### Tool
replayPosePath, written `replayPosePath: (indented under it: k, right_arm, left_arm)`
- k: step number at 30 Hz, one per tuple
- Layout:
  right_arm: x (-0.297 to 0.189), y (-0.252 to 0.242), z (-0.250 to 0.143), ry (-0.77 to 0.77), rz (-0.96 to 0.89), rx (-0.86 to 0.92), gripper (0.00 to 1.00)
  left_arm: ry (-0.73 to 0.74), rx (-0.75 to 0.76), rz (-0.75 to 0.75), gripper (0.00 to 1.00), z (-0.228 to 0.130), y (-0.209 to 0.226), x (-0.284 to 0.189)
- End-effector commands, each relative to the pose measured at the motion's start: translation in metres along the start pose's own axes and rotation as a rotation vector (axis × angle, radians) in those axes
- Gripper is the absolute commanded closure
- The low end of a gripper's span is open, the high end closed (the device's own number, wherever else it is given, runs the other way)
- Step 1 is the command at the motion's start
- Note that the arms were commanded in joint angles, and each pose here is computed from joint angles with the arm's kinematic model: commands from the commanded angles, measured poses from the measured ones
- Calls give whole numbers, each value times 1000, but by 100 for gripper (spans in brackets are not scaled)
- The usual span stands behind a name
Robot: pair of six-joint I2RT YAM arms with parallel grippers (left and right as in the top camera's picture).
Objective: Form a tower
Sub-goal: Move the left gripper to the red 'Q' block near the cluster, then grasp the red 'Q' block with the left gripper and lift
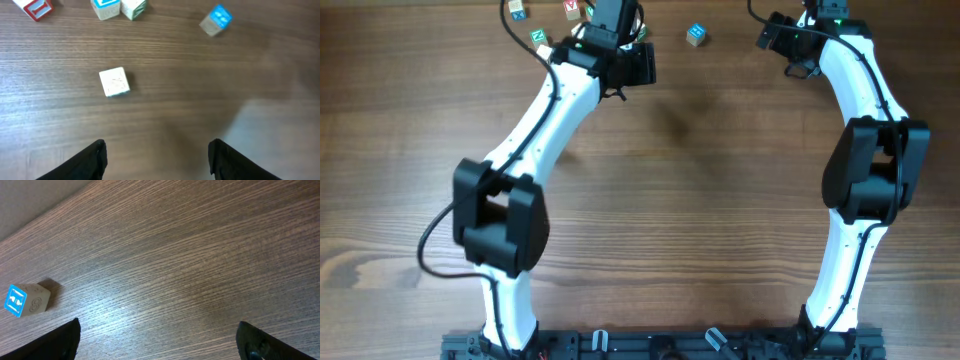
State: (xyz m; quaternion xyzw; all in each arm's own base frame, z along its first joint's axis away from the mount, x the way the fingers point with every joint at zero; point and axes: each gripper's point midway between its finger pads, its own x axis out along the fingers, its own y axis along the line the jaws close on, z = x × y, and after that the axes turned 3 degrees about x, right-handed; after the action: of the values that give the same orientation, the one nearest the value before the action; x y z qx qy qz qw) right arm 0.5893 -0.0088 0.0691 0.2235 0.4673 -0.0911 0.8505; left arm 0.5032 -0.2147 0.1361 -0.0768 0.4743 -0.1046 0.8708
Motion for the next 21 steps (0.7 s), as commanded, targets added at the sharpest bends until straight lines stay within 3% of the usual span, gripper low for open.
replayPosePath:
  k: [1, 14, 17, 20, 21]
  right_arm:
    - [-18, 8, 12, -40, 15, -15, 0]
    - [-18, 8, 12, -40, 15, -15, 0]
    - [-18, 8, 12, -40, 15, -15, 0]
    - [-18, 8, 12, -40, 16, -15, 0]
    - [-18, 8, 12, -40, 15, -15, 0]
  left_arm:
    - [-33, -64, 112, 29, 1, 21, 32]
    - [-114, -86, 165, 28, 2, 39, 101]
    - [-111, -86, 196, 34, -4, 46, 112]
    - [-114, -86, 202, 50, -5, 47, 114]
    - [-117, -86, 200, 50, -4, 47, 114]
